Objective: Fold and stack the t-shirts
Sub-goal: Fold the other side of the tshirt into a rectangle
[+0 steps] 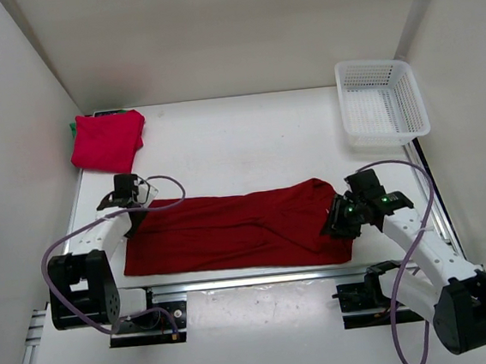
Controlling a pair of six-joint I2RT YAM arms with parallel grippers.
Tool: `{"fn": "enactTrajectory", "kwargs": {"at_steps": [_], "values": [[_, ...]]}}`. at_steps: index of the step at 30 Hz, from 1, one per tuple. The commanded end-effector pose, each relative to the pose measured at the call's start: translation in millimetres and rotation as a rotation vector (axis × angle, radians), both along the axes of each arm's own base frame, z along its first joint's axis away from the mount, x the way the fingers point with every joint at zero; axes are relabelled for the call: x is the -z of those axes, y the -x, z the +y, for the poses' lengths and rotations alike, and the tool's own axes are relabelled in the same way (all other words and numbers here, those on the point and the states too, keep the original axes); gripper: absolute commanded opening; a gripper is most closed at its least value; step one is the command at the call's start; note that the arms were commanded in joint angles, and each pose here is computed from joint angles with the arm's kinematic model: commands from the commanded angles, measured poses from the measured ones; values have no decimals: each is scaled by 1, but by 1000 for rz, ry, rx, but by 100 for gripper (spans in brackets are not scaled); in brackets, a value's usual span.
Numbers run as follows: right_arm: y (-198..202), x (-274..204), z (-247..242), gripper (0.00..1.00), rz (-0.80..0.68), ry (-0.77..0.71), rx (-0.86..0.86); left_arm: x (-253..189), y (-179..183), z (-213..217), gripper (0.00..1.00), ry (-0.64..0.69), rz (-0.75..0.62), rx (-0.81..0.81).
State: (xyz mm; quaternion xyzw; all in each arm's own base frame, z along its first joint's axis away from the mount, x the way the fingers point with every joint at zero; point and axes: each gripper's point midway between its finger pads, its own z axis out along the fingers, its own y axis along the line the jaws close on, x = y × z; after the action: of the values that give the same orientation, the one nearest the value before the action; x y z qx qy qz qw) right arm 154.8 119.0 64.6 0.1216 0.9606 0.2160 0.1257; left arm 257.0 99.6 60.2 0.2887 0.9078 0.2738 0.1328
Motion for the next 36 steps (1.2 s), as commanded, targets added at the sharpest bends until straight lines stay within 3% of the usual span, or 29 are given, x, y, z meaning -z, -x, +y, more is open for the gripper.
{"fn": "enactTrajectory", "kwargs": {"at_steps": [1,5,11,14,16,17,19,22,24,29,36], "values": [[-14,-17,0,42,-50,1,-9,-20,1,19,60,-50,-24,-42],[-22,-18,3,44,-47,8,-22,-32,-3,29,59,-96,-42,-47],[-19,-1,8,46,0,36,-51,-54,-45,-8,58,16,-142,-2],[-18,6,8,50,23,36,-56,-59,-66,-67,56,159,-132,101],[-19,8,11,50,24,32,-65,-68,-74,-153,55,334,-111,303],[-19,10,10,51,31,32,-60,-66,-72,-178,56,372,-83,361],[-14,14,13,51,51,27,-73,-71,-55,-270,56,461,-24,591],[-8,19,16,50,68,26,-77,-64,-28,-355,56,568,95,758],[-4,23,16,51,80,18,-52,-46,-15,-389,57,625,201,794],[-3,24,17,50,63,-6,-32,-43,-13,-447,59,768,255,805],[7,31,14,49,82,-6,-37,-25,-22,-478,60,852,311,723]]}}
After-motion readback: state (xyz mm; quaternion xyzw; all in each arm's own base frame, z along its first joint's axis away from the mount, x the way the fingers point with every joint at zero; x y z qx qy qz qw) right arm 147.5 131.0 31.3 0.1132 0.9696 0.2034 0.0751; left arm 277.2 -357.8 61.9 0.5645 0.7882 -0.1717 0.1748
